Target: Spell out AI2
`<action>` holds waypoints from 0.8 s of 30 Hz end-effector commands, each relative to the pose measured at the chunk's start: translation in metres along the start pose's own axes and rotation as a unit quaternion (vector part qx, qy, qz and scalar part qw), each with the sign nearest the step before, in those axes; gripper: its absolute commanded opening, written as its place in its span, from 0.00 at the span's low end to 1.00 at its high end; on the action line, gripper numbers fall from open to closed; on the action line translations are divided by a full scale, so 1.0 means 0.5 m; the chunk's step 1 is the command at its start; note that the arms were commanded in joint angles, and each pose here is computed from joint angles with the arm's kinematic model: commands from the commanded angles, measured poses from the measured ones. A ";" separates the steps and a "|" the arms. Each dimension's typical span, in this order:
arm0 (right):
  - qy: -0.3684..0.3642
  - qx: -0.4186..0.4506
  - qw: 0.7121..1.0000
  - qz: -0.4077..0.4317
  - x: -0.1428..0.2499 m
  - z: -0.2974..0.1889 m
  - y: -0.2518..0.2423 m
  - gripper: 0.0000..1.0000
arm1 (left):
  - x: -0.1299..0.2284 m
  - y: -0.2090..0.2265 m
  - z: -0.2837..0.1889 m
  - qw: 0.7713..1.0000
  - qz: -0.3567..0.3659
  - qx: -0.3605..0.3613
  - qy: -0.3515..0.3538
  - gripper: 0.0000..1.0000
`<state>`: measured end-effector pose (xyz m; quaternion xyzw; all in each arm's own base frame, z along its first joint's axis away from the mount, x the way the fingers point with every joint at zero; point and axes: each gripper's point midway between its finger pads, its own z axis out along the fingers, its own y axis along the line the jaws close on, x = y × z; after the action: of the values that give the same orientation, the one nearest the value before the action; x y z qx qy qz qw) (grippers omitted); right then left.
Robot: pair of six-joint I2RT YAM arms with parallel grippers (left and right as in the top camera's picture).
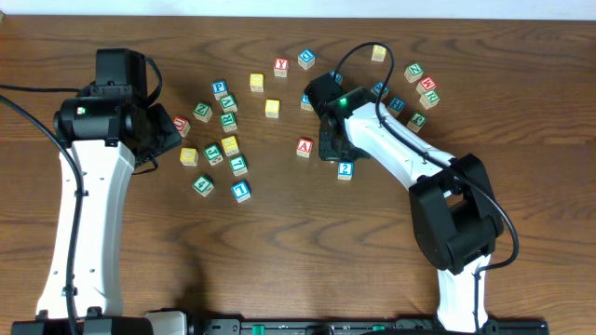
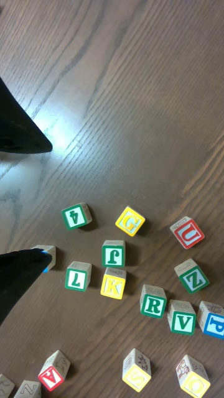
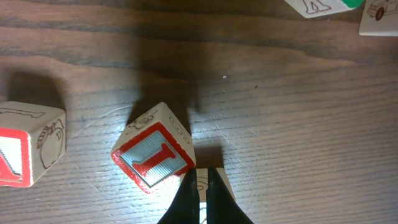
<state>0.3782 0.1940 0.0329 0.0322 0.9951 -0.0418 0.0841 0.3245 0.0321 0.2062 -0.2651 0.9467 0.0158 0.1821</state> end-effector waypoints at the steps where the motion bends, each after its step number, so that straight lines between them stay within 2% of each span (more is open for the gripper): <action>1: 0.000 0.007 1.000 0.007 0.001 0.011 -0.001 0.01 | -0.002 0.005 -0.007 1.000 0.002 -0.002 -0.005 0.49; 12: -0.008 -0.006 1.000 0.008 0.001 0.031 0.009 0.02 | -0.002 0.005 -0.007 1.000 0.002 -0.002 -0.005 0.49; 24: -0.031 -0.067 0.989 -0.129 -0.018 0.028 0.062 0.06 | -0.002 0.005 -0.007 1.000 0.002 -0.002 -0.004 0.49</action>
<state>0.4023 0.2184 0.0304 -0.0439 0.9901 0.0083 0.1329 0.3245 0.0321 0.2062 -0.2651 0.9467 0.0158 0.1821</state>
